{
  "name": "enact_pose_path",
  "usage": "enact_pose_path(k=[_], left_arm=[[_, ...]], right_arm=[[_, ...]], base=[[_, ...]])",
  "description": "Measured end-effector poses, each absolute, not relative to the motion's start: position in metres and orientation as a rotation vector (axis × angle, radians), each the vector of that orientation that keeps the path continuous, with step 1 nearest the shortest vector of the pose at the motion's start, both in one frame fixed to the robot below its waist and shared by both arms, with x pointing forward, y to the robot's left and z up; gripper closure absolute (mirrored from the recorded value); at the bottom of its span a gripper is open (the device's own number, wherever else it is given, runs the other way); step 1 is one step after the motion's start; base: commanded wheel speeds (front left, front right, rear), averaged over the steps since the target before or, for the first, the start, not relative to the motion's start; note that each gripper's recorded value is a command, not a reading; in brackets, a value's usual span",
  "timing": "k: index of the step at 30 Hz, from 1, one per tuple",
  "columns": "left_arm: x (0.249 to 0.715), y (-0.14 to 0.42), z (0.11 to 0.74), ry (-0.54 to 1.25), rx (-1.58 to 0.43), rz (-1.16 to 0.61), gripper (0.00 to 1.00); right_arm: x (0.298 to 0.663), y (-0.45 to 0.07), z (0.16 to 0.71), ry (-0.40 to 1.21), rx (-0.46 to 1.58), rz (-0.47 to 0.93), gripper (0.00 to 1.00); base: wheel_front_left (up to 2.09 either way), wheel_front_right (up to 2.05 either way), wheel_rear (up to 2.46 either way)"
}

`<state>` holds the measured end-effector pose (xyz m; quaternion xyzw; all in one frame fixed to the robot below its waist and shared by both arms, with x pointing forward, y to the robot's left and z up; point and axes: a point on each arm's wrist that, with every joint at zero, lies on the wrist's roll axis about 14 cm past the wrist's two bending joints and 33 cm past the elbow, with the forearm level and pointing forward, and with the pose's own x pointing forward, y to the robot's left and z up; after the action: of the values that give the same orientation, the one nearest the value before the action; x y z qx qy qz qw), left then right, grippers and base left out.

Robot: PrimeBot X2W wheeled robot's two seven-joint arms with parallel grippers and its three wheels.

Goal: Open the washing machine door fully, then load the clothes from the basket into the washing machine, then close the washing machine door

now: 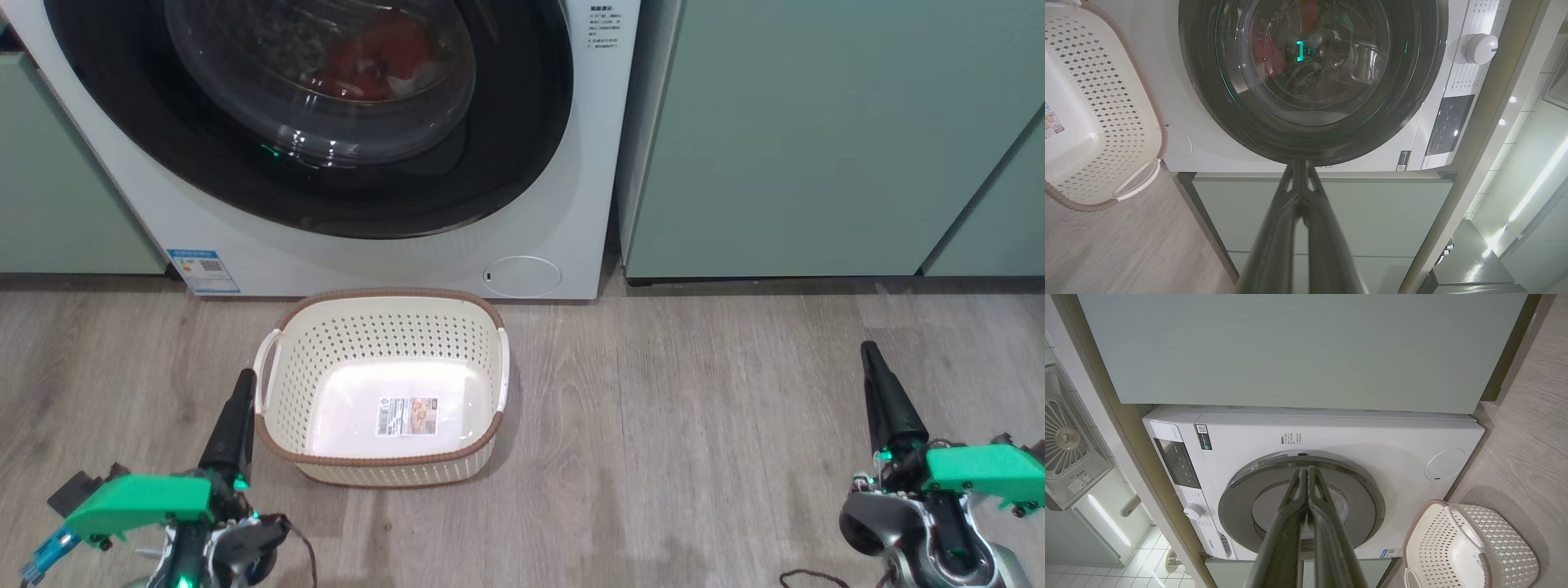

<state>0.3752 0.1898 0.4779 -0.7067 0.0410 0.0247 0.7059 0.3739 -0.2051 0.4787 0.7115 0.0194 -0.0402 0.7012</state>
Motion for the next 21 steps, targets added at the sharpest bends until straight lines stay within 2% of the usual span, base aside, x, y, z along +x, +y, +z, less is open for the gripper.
enact_pose_path(k=[21], left_arm=[[0.3752, 0.1884, 0.4779, 0.096, -1.575, 0.05, 1.0]], right_arm=[[0.3737, -0.2072, 0.4787, 0.039, 1.585, -0.093, 1.0]], base=[[0.0, 0.0, 0.0]])
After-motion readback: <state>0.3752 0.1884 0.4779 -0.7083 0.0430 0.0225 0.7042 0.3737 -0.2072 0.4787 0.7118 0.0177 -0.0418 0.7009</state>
